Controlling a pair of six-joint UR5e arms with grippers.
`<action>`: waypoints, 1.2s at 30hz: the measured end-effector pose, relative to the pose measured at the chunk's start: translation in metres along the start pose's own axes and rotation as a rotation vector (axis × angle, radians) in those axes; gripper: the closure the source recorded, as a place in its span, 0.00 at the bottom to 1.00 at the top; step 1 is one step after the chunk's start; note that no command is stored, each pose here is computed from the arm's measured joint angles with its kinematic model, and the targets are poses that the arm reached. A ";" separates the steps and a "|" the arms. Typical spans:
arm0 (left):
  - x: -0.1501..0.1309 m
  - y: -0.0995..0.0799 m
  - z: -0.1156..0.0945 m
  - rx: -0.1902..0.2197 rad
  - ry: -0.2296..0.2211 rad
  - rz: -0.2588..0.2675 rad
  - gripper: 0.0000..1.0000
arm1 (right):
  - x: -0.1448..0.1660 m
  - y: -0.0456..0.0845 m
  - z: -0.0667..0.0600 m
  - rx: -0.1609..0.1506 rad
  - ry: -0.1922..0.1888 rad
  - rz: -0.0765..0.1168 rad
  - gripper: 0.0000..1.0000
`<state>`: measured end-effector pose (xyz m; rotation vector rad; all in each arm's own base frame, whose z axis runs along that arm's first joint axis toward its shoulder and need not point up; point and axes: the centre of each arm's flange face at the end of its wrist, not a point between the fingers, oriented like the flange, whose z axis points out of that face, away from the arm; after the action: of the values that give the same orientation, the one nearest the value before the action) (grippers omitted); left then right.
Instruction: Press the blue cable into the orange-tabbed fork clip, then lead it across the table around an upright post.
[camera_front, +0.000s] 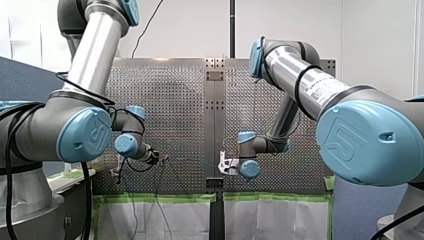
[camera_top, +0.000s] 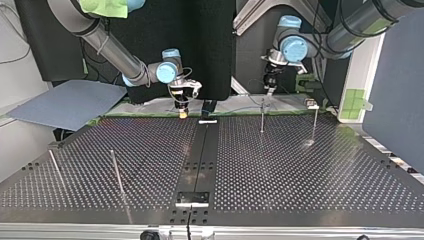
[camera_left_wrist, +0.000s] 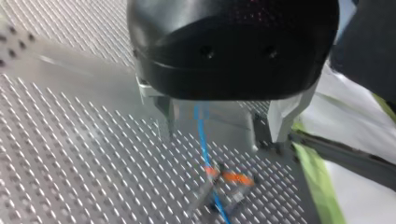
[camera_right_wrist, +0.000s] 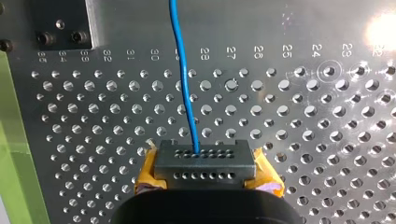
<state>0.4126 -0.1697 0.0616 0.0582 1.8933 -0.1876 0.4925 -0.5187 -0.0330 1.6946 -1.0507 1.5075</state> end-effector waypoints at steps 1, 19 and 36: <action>-0.001 -0.002 0.000 0.005 -0.007 -0.006 0.00 | 0.000 0.000 0.000 0.000 0.000 0.000 1.00; 0.027 -0.003 0.006 -0.043 -0.009 -0.002 0.00 | 0.000 0.001 0.000 0.001 -0.002 0.005 1.00; 0.054 -0.007 0.014 -0.034 -0.029 -0.018 0.00 | 0.000 0.000 0.000 0.003 0.001 0.007 1.00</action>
<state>0.4070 -0.1819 0.0066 0.0153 1.8677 -0.1674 0.4927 -0.5189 -0.0332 1.6935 -1.0549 1.5147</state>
